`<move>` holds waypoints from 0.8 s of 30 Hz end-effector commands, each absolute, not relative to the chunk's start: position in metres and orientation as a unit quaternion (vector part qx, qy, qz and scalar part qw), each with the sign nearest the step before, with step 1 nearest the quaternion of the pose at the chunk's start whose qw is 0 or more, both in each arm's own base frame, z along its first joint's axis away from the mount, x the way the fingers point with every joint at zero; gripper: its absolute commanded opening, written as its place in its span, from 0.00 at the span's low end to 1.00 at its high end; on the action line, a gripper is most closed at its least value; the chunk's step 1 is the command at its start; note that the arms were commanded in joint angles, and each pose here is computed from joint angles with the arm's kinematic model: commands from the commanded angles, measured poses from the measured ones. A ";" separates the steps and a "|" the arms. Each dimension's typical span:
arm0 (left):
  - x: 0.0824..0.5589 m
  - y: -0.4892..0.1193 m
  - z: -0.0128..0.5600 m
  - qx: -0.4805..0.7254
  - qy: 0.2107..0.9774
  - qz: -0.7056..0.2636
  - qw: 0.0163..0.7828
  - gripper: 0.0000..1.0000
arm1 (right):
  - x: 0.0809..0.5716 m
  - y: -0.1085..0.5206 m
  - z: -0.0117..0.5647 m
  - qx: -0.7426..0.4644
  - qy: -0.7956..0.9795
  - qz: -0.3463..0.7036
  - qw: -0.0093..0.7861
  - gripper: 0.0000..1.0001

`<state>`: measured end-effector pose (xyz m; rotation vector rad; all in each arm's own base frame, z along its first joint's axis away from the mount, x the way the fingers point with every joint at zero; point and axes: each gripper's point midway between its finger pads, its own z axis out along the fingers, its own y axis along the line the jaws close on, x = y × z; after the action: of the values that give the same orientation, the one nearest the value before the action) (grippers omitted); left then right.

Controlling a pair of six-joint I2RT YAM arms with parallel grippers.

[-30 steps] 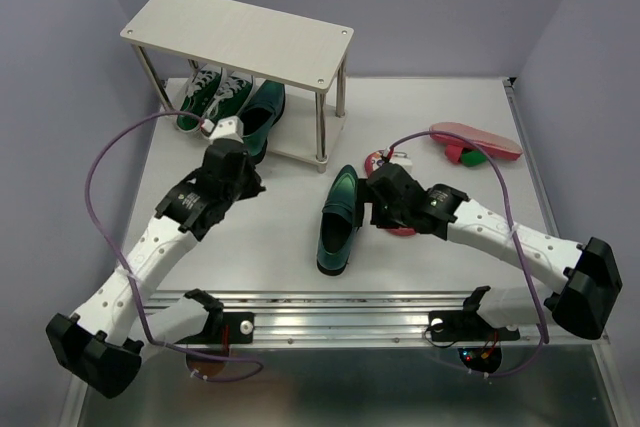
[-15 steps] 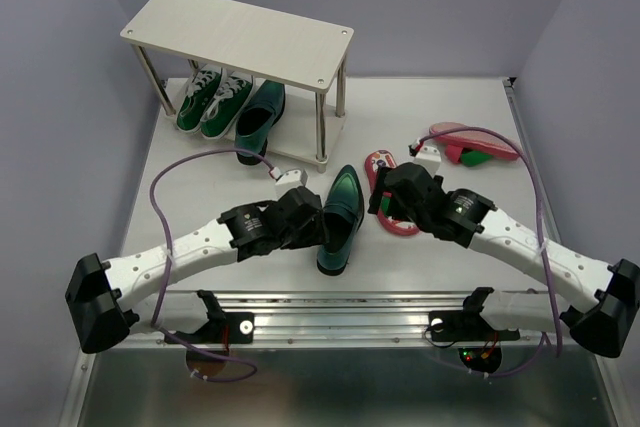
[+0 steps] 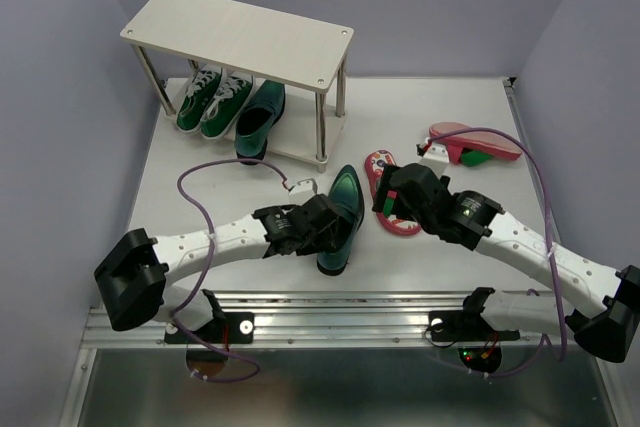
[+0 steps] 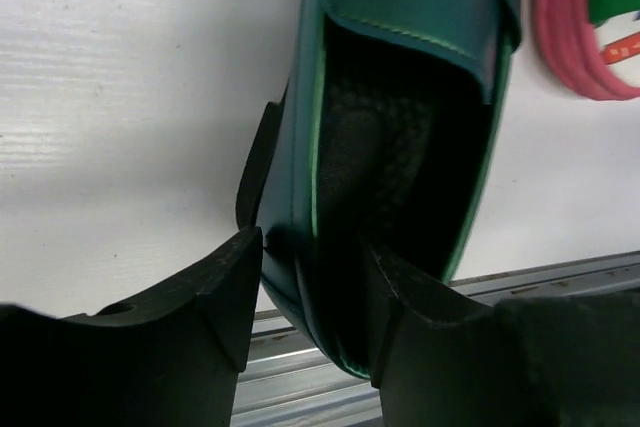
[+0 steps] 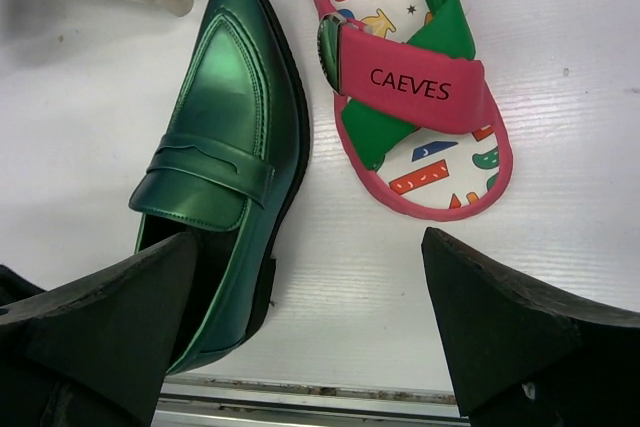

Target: Place and organize the shoes onto the shoe shelf

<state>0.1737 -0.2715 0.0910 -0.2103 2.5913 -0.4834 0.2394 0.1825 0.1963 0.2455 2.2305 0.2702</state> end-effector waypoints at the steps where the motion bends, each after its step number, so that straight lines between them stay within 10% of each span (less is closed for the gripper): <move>1: 0.172 -0.269 0.086 -0.084 0.950 -0.172 0.246 0.45 | 0.242 0.177 0.213 0.114 0.879 0.112 0.450 1.00; 6: 0.173 -0.260 0.099 -0.082 0.948 -0.164 0.259 0.00 | 0.242 0.177 0.214 0.114 0.878 0.113 0.451 1.00; 24: 0.174 -0.150 0.179 -0.152 0.930 -0.050 0.332 0.00 | 0.244 0.184 0.217 0.103 0.878 0.122 0.452 1.00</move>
<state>0.1608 -0.1660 0.1480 -0.2884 2.5515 -0.1575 0.2388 0.1788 0.2011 0.2516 2.2144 0.2715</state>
